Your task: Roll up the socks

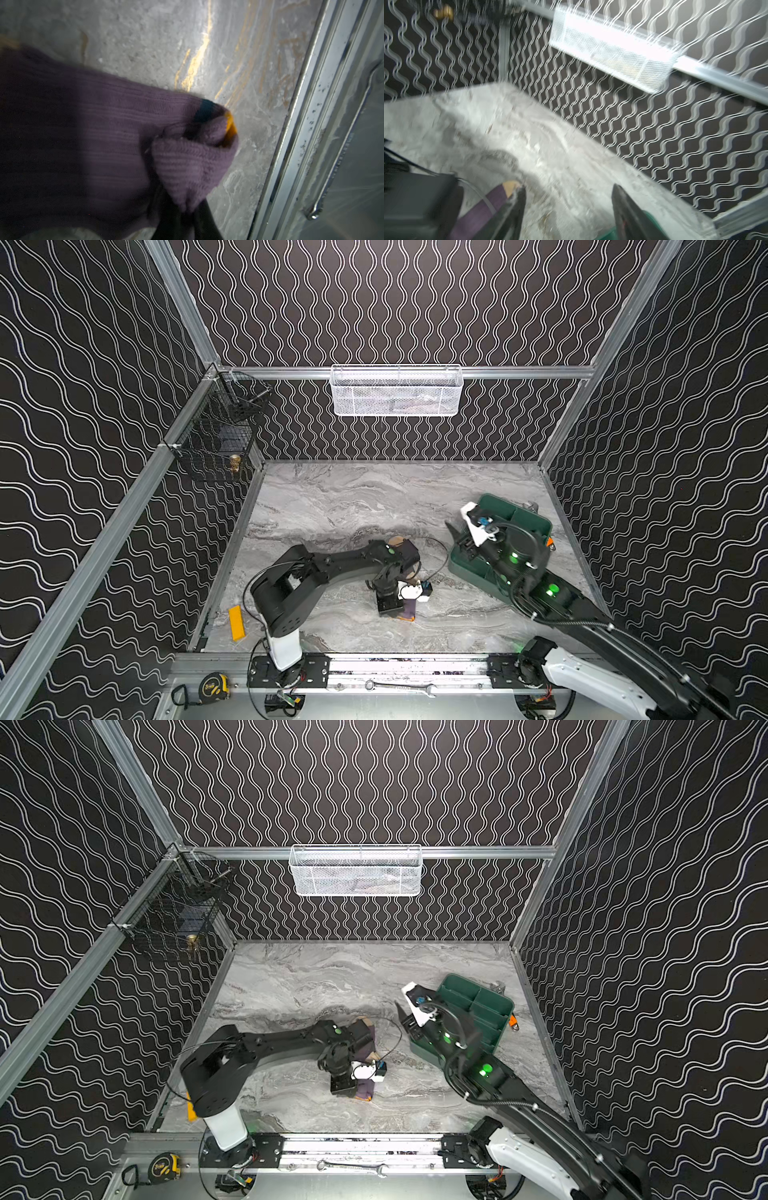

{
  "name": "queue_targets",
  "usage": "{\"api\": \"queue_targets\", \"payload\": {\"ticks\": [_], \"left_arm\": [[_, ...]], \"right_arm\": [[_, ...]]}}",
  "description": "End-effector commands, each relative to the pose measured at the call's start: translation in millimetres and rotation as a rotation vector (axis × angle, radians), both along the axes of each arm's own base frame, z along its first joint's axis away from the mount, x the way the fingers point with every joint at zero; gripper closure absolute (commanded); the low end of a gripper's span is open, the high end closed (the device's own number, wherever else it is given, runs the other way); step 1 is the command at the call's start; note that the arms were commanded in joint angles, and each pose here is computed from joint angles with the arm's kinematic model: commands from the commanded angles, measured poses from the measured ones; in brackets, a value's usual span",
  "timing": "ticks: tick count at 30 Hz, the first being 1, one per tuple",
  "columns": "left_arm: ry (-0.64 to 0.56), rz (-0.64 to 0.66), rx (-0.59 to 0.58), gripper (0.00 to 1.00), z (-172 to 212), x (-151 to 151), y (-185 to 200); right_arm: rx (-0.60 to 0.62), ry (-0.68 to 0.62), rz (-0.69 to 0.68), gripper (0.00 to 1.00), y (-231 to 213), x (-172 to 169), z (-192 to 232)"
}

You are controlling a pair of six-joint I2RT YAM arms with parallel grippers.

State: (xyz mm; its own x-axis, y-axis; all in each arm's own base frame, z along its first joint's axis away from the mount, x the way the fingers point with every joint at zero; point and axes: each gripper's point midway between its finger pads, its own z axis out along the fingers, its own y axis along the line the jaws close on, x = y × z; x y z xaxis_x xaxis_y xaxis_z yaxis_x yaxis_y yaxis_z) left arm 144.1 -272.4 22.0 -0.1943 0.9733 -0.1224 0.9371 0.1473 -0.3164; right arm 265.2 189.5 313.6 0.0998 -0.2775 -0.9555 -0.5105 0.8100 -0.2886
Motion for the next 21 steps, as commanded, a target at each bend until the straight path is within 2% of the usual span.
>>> {"api": "queue_targets", "payload": {"ticks": [1, 4, 6, 9, 12, 16, 21], "left_arm": [[0.157, 0.071, 0.018, 0.91, -1, -11, -2], [0.184, 0.096, 0.055, 0.91, -11, -4, -4], [0.196, 0.113, 0.062, 0.91, -16, 0, -6], [0.203, 0.137, 0.067, 0.9, -22, 7, -7], [0.211, 0.153, 0.072, 0.9, -26, 11, -5], [0.214, 0.165, 0.073, 0.9, -30, 14, -3], [0.225, 0.164, 0.083, 0.9, -35, 13, -2]], "right_arm": [[-0.096, -0.064, 0.214, 0.43, 16, -38, -8], [-0.267, -0.001, 0.361, 0.47, 35, -67, -53], [-0.441, 0.047, 0.402, 0.47, 48, -83, -93], [-0.723, 0.046, 0.46, 0.46, 67, -110, -148], [-0.89, 0.078, 0.518, 0.47, 80, -129, -192], [-0.999, 0.118, 0.551, 0.47, 93, -141, -238], [-1.021, 0.144, 0.579, 0.46, 109, -142, -270]]}}
